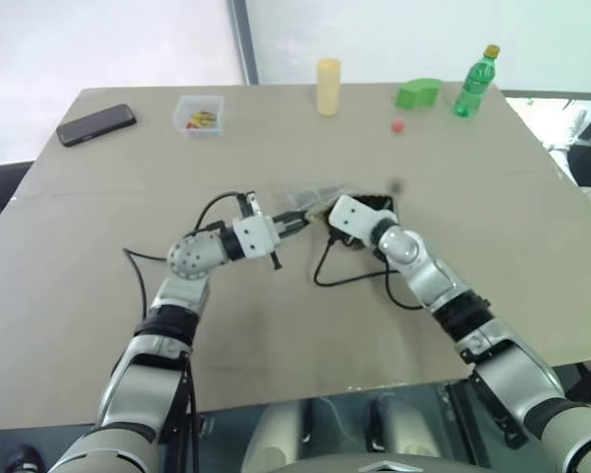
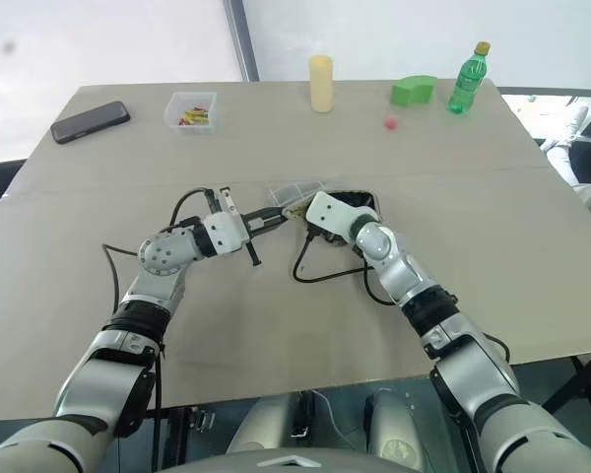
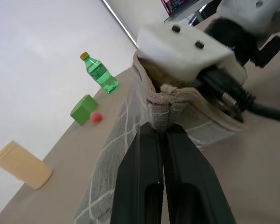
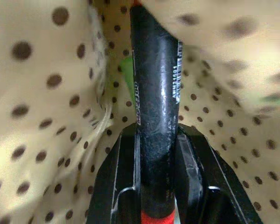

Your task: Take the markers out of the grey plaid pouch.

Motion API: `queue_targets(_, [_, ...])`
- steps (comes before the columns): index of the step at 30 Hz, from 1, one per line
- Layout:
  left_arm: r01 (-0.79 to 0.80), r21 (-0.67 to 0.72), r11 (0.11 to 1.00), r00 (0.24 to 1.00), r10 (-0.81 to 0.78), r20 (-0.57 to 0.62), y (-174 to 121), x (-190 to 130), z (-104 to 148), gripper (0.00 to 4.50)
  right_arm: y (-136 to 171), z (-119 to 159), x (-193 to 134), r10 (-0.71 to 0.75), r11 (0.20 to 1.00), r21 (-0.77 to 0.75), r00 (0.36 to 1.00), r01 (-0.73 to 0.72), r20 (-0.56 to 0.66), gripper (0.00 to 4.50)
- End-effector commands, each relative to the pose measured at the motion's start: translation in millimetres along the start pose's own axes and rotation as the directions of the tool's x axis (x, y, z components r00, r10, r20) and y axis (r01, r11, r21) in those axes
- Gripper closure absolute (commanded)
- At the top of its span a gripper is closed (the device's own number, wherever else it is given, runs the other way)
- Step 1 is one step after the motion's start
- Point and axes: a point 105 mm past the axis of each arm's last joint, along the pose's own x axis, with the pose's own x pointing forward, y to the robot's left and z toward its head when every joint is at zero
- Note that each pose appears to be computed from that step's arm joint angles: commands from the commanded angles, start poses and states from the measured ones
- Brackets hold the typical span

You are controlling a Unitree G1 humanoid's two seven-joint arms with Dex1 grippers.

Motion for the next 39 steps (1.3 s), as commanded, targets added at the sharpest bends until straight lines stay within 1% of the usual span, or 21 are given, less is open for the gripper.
queue_targets(1, [-0.053, 0.029, 0.998, 0.996, 0.055, -0.077, 11.1, -7.6, -12.7, 4.50, -39.2, 44.1, -33.7, -0.055, 0.996, 0.082, 0.988, 0.044, 0.141, 4.08])
queue_targets(5, [-0.055, 0.055, 0.997, 0.992, 0.060, -0.112, 9.8, -5.7, -19.8, 4.50, -43.0, 64.3, -65.3, 0.005, 0.987, 0.156, 0.983, -0.034, 0.184, 4.08])
queue_targets(9, [-0.076, 0.066, 0.995, 0.988, 0.084, -0.128, 13.4, -0.9, -22.9, 4.50, -38.5, 69.9, -85.5, 0.104, 0.970, 0.200, 0.977, -0.141, 0.186, 4.08])
queue_targets(10, [-0.084, 0.070, 0.994, 0.988, 0.092, -0.122, 14.9, 0.4, -21.8, 4.50, -36.7, 66.7, -87.9, 0.130, 0.965, 0.205, 0.978, -0.163, 0.164, 4.08])
queue_targets(12, [-0.095, 0.078, 0.992, 0.991, 0.101, -0.082, 17.1, 5.4, -14.6, 4.50, -28.7, 49.4, -92.0, 0.202, 0.946, 0.241, 0.976, -0.217, 0.086, 4.08])
queue_targets(14, [-0.120, 0.069, 0.990, 0.991, 0.123, -0.044, 22.5, 9.3, -7.6, 4.50, -21.1, 32.9, -98.6, 0.266, 0.938, 0.230, 0.964, -0.260, 0.005, 4.08])
queue_targets(16, [-0.153, 0.054, 0.987, 0.988, 0.153, -0.004, 29.8, 12.3, 0.0, 4.50, -18.6, 20.0, -102.4, 0.294, 0.916, 0.301, 0.954, -0.264, -0.059, 4.08])
queue_targets(18, [-0.170, 0.047, 0.984, 0.985, 0.168, 0.037, 34.1, 14.1, 7.7, 4.50, -19.4, 11.3, -104.1, 0.304, 0.910, 0.326, 0.947, -0.257, -0.102, 4.08])
queue_targets(20, [-0.177, 0.034, 0.984, 0.982, 0.175, 0.068, 36.1, 14.5, 13.8, 4.50, -20.1, 1.0, -104.2, 0.314, 0.906, 0.342, 0.938, -0.249, -0.149, 4.08])
queue_targets(23, [-0.167, 0.002, 0.986, 0.982, 0.166, 0.091, 33.3, 13.9, 17.7, 4.50, -23.4, -15.3, -99.7, 0.305, 0.890, 0.409, 0.930, -0.201, -0.206, 4.08])
queue_targets(25, [-0.156, -0.017, 0.988, 0.983, 0.157, 0.091, 30.2, 13.4, 17.8, 4.50, -25.6, -24.1, -96.8, 0.297, 0.883, 0.438, 0.924, -0.170, -0.240, 4.08])
queue_targets(28, [-0.160, -0.049, 0.986, 0.984, 0.163, 0.076, 29.3, 12.2, 15.8, 4.50, -31.2, -29.3, -92.0, 0.283, 0.876, 0.462, 0.924, -0.139, -0.257, 4.08])
queue_targets(30, [-0.176, -0.080, 0.981, 0.981, 0.181, 0.063, 31.5, 10.8, 14.2, 4.50, -34.4, -27.3, -89.3, 0.278, 0.862, 0.489, 0.930, -0.131, -0.242, 4.08])
queue_targets(33, [-0.177, -0.129, 0.976, 0.982, 0.183, 0.037, 31.1, 9.1, 10.3, 4.50, -35.8, -19.0, -87.7, 0.289, 0.835, 0.529, 0.939, -0.152, -0.186, 4.08])
queue_targets(35, [-0.178, -0.173, 0.969, 0.983, 0.185, 0.022, 30.9, 7.2, 8.0, 4.50, -36.4, -16.8, -89.8, 0.301, 0.822, 0.545, 0.938, -0.165, -0.170, 4.08])
queue_targets(39, [-0.212, -0.226, 0.951, 0.976, 0.218, 0.002, 38.9, 4.4, 7.1, 4.50, -38.8, -36.6, -103.4, 0.326, 0.865, 0.477, 0.898, -0.157, -0.295, 4.08])
